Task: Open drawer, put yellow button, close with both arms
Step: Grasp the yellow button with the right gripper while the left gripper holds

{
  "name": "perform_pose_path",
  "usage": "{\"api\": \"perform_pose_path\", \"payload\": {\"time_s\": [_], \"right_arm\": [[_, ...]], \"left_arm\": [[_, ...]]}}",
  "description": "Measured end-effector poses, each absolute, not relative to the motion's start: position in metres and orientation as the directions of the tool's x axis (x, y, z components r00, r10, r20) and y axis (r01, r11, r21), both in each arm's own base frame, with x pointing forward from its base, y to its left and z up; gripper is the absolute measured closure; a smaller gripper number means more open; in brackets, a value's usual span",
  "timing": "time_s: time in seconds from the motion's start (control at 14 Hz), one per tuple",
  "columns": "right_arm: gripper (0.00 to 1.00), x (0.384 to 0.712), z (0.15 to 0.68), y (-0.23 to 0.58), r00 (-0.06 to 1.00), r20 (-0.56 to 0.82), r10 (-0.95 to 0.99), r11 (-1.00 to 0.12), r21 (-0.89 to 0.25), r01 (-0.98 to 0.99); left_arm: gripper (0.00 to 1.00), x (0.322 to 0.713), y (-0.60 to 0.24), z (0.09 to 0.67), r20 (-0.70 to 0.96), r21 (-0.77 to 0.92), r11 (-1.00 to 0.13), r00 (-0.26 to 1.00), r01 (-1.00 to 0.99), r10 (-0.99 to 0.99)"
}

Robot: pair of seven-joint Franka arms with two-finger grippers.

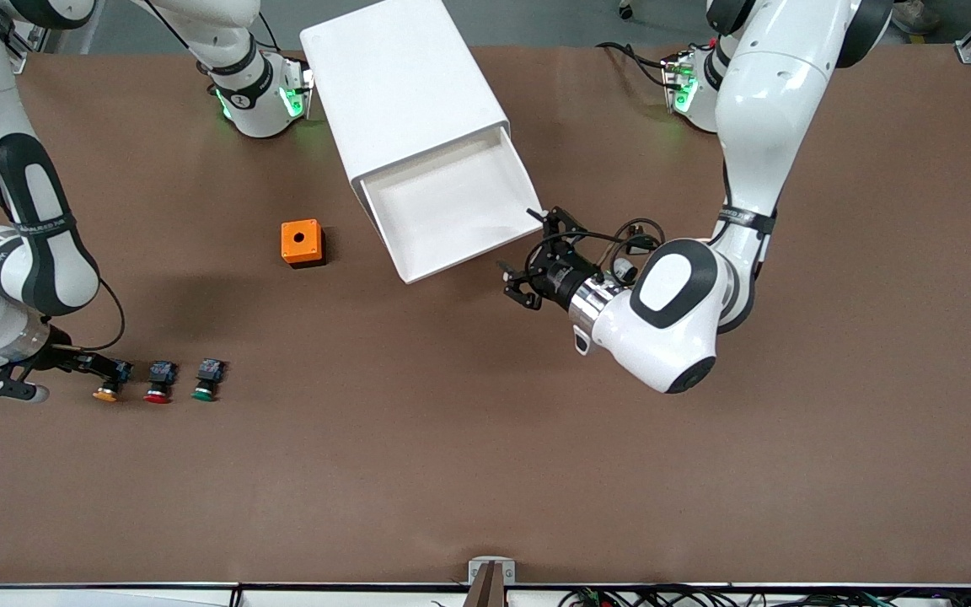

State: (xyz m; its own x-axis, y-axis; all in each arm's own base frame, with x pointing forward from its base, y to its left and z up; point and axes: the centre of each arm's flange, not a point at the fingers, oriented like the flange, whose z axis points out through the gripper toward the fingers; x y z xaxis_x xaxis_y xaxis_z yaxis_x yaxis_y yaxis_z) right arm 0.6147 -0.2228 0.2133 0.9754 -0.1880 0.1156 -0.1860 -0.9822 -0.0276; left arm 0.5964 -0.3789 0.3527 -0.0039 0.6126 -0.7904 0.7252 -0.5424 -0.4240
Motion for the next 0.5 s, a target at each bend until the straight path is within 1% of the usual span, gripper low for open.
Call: {"api": "perform_pose_path", "payload": {"time_s": [0.14, 0.29, 0.5], "right_arm": [[0.0, 0.615, 0.212, -0.222, 0.977, 0.118, -0.18, -0.983, -0.042, -0.176], [0.0, 0.615, 0.208, -0.218, 0.979, 0.111, -0.174, -0.985, -0.044, -0.17], [0.0, 0.613, 0.194, -0.215, 0.981, 0.091, -0.169, -0.985, -0.047, -0.165]], "left_arm": [[0.0, 0.606, -0.369, 0.372, -0.787, -0.285, -0.574, 0.154, 0.768, 0.598], [0.0, 0.612, -0.362, 0.397, -0.744, -0.159, -0.606, 0.308, 0.78, 0.593], [0.0, 0.618, -0.356, 0.423, -0.665, -0.034, -0.636, 0.458, 0.771, 0.591]]}}
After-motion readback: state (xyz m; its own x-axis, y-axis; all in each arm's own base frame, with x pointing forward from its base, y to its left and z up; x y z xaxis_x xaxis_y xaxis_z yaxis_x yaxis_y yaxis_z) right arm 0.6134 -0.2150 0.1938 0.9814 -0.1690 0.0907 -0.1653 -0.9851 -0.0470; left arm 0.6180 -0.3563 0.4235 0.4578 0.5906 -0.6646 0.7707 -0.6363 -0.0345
